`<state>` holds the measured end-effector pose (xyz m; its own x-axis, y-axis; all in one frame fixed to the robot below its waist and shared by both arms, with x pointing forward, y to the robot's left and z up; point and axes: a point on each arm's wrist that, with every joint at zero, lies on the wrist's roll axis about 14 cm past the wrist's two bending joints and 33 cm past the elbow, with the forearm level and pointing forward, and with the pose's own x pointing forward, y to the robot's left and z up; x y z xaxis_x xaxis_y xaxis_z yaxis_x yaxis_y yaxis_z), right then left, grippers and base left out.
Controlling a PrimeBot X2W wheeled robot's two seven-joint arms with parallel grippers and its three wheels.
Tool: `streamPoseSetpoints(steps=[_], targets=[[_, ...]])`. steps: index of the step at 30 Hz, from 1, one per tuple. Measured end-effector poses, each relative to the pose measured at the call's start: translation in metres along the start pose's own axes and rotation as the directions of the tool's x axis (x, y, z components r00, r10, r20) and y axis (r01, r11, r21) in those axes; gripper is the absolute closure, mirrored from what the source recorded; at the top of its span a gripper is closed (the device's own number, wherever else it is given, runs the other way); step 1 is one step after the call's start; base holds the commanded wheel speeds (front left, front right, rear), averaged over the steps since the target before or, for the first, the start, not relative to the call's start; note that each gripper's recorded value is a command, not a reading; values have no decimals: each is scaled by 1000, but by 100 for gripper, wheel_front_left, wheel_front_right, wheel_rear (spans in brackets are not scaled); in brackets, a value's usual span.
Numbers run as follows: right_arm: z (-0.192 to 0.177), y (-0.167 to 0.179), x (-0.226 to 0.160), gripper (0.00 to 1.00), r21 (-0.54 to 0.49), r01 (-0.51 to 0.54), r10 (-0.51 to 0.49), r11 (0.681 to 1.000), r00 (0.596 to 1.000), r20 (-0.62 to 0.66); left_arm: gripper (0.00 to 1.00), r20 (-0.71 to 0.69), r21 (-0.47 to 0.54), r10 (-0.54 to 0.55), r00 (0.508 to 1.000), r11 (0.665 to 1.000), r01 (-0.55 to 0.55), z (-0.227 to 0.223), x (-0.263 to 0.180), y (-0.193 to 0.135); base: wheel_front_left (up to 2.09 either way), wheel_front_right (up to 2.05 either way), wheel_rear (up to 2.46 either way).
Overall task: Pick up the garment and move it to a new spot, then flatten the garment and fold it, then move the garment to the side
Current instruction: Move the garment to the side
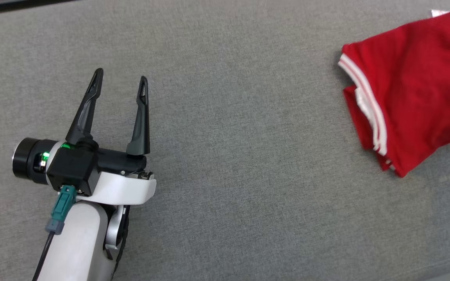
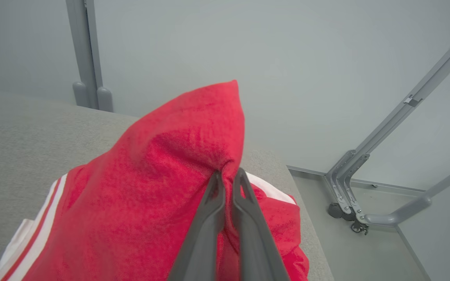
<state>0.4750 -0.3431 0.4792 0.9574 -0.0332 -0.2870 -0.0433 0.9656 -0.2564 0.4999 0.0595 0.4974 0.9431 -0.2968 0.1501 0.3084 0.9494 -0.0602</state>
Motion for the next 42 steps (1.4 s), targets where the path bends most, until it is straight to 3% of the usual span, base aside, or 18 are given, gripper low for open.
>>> streamPoseSetpoints(steps=[5,9,14,16,17,29,36,42], targets=[[-18,-67,10,100,-5,162,-162,987,984,-69,0,-22,-18,-41,999,999,40,-24,16,-9,0,0,0],[-49,-111,7,100,-16,279,-278,960,947,-160,0,-36,-28,-62,997,998,61,-41,25,-12,0,0,0],[-96,-106,19,98,42,317,-295,948,917,-269,0,-73,-18,-67,995,998,66,-65,30,-7,0,0,0],[-110,-99,24,16,73,328,-295,942,911,-290,0,-93,-16,-70,993,997,69,-74,30,-5,0,0,0],[-116,-97,25,0,86,336,-298,938,907,-297,0,-97,-15,-72,993,997,71,-77,30,-5,0,0,0],[-109,-94,-5,0,216,402,-367,890,911,-186,0,-98,-13,-77,992,997,76,-65,24,-11,0,0,0],[-71,-69,-24,0,279,332,-335,901,941,-40,0,-98,-22,-68,993,998,66,-47,9,-14,0,0,0],[-44,-17,-47,0,312,224,-262,923,961,88,0,-93,-19,-28,995,999,26,-28,-9,-9,0,0,0]])
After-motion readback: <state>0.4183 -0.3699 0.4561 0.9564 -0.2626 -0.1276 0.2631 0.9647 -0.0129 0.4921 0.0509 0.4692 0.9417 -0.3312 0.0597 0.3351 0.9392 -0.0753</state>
